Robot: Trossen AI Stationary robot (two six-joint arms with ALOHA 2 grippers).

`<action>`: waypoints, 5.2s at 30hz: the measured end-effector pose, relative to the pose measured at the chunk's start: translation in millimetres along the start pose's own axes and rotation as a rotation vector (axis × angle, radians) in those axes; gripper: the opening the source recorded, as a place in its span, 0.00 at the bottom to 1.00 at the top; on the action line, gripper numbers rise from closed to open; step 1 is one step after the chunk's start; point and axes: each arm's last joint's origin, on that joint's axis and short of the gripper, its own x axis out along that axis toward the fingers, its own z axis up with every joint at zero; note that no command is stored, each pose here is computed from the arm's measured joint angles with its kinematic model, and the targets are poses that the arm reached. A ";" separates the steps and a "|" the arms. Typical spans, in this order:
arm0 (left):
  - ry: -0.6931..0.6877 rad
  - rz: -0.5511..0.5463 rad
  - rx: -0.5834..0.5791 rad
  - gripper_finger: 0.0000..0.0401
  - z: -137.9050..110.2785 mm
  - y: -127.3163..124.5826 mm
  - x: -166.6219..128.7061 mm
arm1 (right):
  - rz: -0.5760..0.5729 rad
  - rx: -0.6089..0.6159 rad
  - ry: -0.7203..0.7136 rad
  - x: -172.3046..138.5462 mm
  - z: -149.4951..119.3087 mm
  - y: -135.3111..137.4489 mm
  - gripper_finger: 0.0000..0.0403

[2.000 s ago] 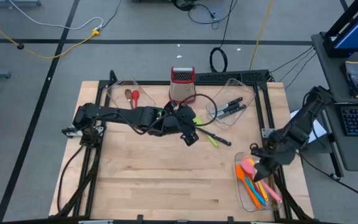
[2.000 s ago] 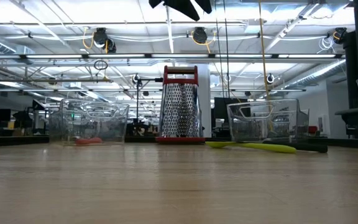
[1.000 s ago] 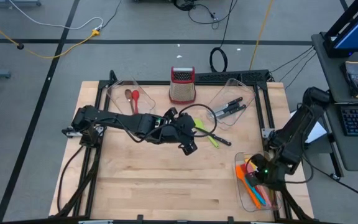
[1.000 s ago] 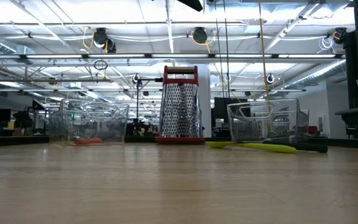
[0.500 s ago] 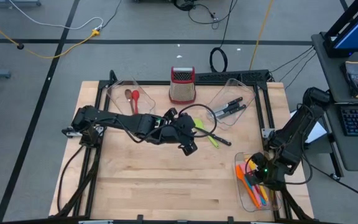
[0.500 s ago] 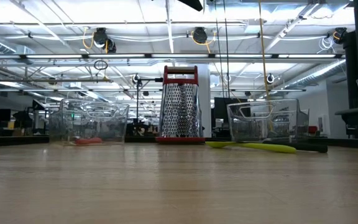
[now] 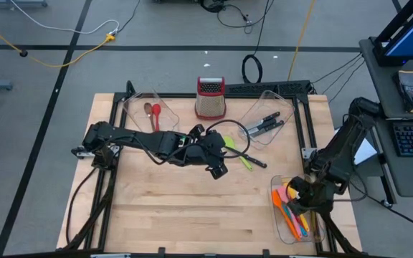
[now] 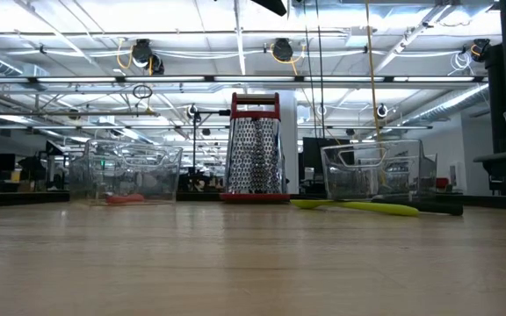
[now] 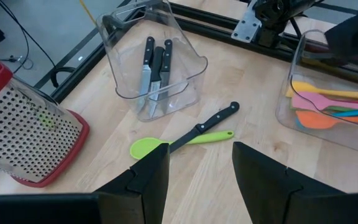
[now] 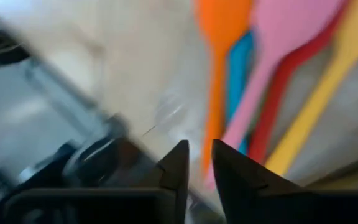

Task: Pick & Place Kitchen Items
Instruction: Put the black kitchen knife into the top right transparent bin

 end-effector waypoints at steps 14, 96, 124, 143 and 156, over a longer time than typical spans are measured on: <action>0.003 -0.007 0.050 0.44 -2.1 -3.5 -2.2 | 0.641 -0.392 -0.276 -62.6 7.4 23.4 0.01; -0.337 -0.469 -0.048 0.44 -240.8 173.9 -95.2 | -0.164 -0.814 -0.307 -60.3 211.6 99.7 0.00; -0.320 -0.475 -0.053 0.44 -270.0 189.5 -99.9 | -0.267 -0.695 -0.049 -24.4 228.2 94.3 0.39; -0.307 -0.503 -0.081 0.44 -276.1 186.9 -92.3 | -0.401 -0.779 -0.093 -24.4 233.5 88.2 0.45; -0.306 -0.504 -0.085 0.44 -276.1 186.9 -92.3 | -0.388 -0.763 -0.127 -15.6 241.8 75.5 0.45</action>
